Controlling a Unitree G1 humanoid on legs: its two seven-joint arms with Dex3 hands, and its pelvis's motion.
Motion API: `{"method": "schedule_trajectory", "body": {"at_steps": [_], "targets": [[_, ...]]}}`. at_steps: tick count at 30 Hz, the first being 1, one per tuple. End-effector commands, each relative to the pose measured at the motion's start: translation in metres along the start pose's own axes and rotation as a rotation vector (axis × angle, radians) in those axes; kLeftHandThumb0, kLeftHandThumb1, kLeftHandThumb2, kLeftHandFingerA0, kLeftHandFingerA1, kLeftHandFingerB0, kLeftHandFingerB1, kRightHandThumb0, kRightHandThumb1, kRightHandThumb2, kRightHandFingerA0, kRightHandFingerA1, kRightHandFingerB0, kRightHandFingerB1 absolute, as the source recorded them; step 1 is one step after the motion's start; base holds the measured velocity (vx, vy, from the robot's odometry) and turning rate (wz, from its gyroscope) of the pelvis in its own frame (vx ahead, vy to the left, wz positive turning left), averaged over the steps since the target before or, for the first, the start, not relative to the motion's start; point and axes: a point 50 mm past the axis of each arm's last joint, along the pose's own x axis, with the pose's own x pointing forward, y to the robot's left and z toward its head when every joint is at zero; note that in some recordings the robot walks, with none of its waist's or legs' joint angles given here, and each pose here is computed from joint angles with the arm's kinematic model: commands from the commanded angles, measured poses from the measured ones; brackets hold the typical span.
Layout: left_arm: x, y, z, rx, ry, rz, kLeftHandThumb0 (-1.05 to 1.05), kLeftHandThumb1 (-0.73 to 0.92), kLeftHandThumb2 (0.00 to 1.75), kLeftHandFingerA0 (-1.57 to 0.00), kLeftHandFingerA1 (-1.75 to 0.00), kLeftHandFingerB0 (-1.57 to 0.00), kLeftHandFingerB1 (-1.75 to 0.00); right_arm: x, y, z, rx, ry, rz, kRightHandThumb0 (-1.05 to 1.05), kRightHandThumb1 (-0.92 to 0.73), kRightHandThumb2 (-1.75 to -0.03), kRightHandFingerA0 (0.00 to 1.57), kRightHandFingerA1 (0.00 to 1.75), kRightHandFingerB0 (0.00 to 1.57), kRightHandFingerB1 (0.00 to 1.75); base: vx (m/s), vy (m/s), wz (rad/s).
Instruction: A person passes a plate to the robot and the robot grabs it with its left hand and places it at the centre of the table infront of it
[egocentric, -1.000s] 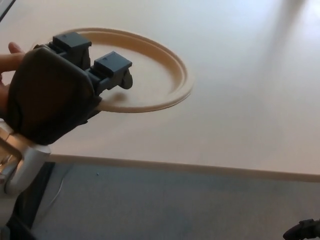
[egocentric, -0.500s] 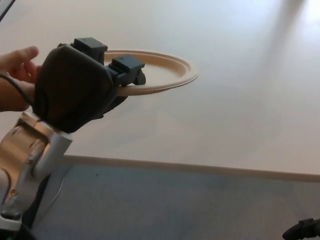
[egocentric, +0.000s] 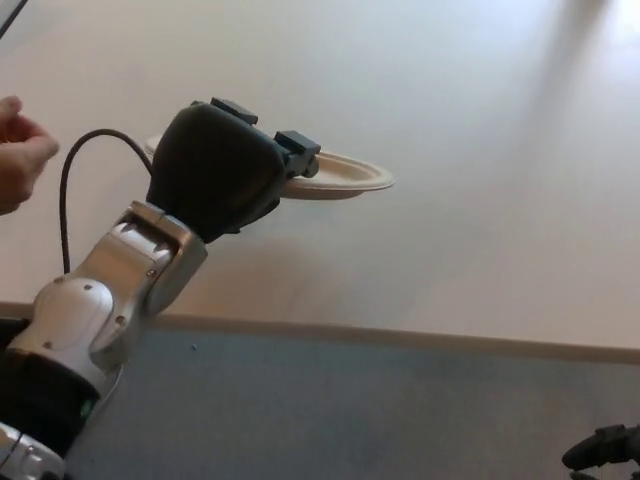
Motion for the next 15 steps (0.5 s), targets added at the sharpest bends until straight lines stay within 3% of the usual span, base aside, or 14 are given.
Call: {"method": "schedule_trajectory", "body": {"at_steps": [1, 4, 10, 11, 15], "targets": [[0.007, -0.013, -0.011, 0.104, 0.063, -0.066, -0.35, 0.62, 0.6, -0.86, -1.33, -0.78, -0.46, -0.001, -0.004, 0.0, -0.001, -0.002, -0.009, -0.68, -0.74, -0.63, 0.66, 0.65, 0.48, 0.51, 0.0, 0.0, 0.0], [0.013, -0.023, -0.019, 0.127, 0.114, -0.171, -0.34, 0.65, 0.6, -0.83, -1.22, -0.78, -0.46, 0.0, -0.005, 0.002, -0.009, -0.008, -0.01, -0.69, -0.75, -0.62, 0.66, 0.63, 0.5, 0.52, 0.0, 0.0, 0.0], [0.025, -0.026, -0.03, 0.138, 0.172, -0.245, -0.31, 0.66, 0.6, -0.82, -1.21, -0.75, -0.46, 0.001, -0.008, 0.006, -0.019, -0.018, -0.024, -0.68, -0.75, -0.62, 0.65, 0.64, 0.51, 0.52, 0.0, 0.0, 0.0], [0.027, -0.026, -0.03, 0.142, 0.175, -0.251, -0.31, 0.64, 0.6, -0.8, -1.29, -0.75, -0.47, 0.001, -0.008, 0.006, -0.019, -0.019, -0.024, -0.69, -0.74, -0.62, 0.68, 0.67, 0.51, 0.53, 0.0, 0.0, 0.0], [0.031, -0.024, -0.032, 0.096, 0.203, -0.263, -0.3, 0.68, 0.6, -0.82, -1.34, -0.73, -0.46, 0.001, -0.007, 0.007, -0.034, -0.021, -0.017, -0.69, -0.74, -0.62, 0.7, 0.66, 0.51, 0.52, 0.0, 0.0, 0.0]]}}
